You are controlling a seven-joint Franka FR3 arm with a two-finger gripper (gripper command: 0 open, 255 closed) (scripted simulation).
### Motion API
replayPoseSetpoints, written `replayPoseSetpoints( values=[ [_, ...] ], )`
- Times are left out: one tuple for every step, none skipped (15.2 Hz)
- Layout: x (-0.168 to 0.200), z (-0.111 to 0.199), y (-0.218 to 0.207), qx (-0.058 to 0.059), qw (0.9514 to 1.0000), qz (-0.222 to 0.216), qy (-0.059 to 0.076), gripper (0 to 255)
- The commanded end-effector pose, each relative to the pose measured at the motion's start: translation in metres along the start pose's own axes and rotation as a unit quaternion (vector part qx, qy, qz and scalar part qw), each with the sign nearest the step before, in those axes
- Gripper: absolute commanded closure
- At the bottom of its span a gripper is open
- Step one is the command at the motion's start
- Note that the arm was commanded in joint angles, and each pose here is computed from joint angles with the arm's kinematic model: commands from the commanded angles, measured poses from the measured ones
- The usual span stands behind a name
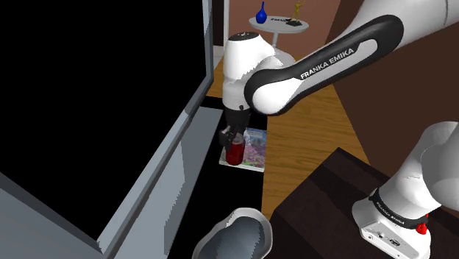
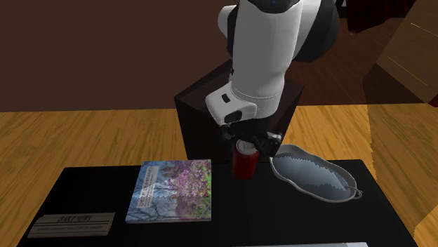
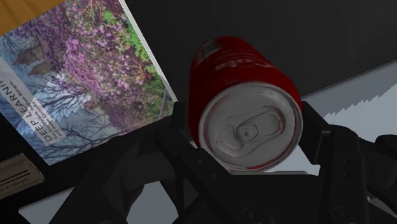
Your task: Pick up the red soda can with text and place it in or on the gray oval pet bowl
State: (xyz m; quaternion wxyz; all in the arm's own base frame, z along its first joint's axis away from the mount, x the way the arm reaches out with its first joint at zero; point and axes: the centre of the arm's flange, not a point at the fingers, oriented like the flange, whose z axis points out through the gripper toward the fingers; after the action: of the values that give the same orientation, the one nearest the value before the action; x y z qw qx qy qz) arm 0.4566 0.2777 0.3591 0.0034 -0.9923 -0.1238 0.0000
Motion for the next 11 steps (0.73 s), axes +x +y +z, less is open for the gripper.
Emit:
replayPoseSetpoints(
  values=[
    [-0.014, -0.002, -0.022, 0.0, 1.0, 0.0, 0.0, 255],
    [-0.021, -0.004, -0.033, 0.0, 1.0, 0.0, 0.0, 255],
    [-0.028, -0.005, -0.044, 0.0, 1.0, 0.0, 0.0, 255],
    [-0.035, -0.006, -0.055, 0.0, 1.0, 0.0, 0.0, 255],
    [-0.042, -0.008, -0.066, 0.0, 1.0, 0.0, 0.0, 255],
    [-0.05, -0.009, -0.077, 0.0, 1.0, 0.0, 0.0, 255],
    [-0.057, -0.011, -0.088, 0.0, 1.0, 0.0, 0.0, 255],
    [-0.064, -0.012, -0.099, 0.0, 1.0, 0.0, 0.0, 255],
    [-0.071, -0.013, -0.11, 0.0, 1.0, 0.0, 0.0, 255],
    [-0.078, -0.015, -0.121, 0.0, 1.0, 0.0, 0.0, 255],
    [-0.086, -0.016, -0.132, 0.0, 1.0, 0.0, 0.0, 255]
  ],
)
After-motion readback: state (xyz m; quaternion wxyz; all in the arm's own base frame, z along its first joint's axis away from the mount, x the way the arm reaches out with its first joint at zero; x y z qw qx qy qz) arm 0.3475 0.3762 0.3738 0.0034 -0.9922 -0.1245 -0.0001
